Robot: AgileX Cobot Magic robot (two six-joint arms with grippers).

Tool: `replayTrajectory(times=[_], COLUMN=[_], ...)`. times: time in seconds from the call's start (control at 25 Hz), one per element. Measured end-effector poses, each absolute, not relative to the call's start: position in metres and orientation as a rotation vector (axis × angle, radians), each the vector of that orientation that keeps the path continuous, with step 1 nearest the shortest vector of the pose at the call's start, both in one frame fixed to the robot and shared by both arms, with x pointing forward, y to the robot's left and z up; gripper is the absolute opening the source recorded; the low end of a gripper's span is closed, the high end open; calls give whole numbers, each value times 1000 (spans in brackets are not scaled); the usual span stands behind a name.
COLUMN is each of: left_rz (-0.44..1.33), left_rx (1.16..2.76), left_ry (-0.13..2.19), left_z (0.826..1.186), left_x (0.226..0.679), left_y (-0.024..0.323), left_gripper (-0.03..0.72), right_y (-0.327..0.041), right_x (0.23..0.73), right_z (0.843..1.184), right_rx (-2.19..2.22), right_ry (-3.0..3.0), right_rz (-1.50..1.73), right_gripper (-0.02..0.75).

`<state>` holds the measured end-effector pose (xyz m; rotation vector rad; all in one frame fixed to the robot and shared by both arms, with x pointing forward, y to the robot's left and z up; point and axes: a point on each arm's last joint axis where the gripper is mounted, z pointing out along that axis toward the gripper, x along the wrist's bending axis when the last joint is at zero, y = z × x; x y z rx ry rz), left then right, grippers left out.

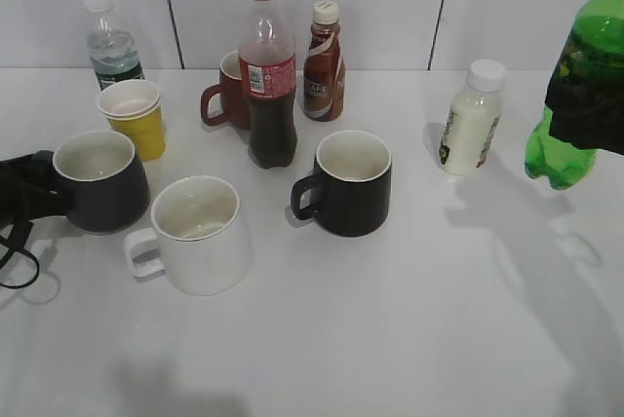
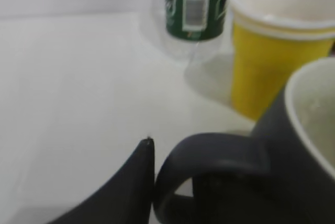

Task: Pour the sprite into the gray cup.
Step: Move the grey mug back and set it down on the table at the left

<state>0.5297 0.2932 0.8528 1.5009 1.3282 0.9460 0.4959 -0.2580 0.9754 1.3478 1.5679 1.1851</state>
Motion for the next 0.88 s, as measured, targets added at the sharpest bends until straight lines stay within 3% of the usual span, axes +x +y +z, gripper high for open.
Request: replayTrajectory(times=[0.28, 0.88], left_rz=[959, 930], left_rx=[1490, 1558], left_ry=[1289, 1347], left_z=[864, 853], left_x=[531, 508], left_y=[292, 293], left_gripper=[220, 258], right_y=[-258, -257], right_x=[496, 496], right_z=[976, 975], right_rx=[1356, 1375], right_ry=[1563, 1558], right_rz=[1192, 1213], right_gripper=[377, 377])
